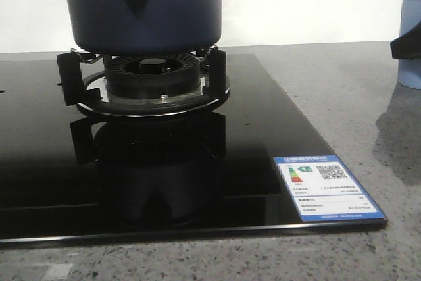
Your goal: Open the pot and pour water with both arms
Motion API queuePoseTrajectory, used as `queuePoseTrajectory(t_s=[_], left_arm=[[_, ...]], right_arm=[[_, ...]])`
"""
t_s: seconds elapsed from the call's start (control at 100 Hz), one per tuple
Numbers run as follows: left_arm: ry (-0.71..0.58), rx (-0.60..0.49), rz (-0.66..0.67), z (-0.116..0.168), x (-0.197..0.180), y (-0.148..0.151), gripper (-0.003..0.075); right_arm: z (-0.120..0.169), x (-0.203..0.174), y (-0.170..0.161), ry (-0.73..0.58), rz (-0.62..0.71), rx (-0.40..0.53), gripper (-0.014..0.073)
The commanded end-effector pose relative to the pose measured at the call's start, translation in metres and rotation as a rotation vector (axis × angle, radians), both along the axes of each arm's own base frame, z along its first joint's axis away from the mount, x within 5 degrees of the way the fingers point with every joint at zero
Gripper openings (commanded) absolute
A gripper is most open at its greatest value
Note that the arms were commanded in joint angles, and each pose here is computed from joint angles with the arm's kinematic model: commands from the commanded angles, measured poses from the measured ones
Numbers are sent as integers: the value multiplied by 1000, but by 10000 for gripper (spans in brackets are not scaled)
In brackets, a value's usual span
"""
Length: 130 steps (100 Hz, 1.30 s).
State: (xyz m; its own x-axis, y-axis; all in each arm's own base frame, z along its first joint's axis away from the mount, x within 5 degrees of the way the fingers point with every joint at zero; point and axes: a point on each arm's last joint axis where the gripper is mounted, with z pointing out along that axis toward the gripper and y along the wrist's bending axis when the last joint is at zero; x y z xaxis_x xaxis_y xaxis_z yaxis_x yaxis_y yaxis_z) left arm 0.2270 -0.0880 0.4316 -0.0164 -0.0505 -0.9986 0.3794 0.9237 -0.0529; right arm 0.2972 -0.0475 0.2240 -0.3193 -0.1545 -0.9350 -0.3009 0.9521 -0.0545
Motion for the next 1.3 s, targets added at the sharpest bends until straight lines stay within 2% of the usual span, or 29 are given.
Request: queuePoseTrajectory(t_s=[0.0, 0.17, 0.5, 0.66, 0.85, 0.98, 1.29], left_arm=[[-149, -65, 48, 28, -8, 8, 398], [-149, -65, 48, 28, -8, 8, 398], [-149, -65, 48, 28, -8, 8, 398], [-145, -63, 45, 28, -8, 8, 398], [-127, -61, 29, 26, -9, 5, 398], [-123, -63, -9, 24, -9, -5, 398], [-115, -68, -85, 10, 4, -39, 398]], right_arm=[[25, -3, 0, -78, -3, 12, 650], [28, -15, 1, -7, -30, -21, 650], [23, -36, 2, 20, -64, 5, 650], [23, -43, 4, 43, -81, 69, 650], [21, -64, 12, 74, -94, 102, 650], [25, -82, 18, 54, -107, 122, 650], [37, -121, 32, -57, -90, 55, 650]])
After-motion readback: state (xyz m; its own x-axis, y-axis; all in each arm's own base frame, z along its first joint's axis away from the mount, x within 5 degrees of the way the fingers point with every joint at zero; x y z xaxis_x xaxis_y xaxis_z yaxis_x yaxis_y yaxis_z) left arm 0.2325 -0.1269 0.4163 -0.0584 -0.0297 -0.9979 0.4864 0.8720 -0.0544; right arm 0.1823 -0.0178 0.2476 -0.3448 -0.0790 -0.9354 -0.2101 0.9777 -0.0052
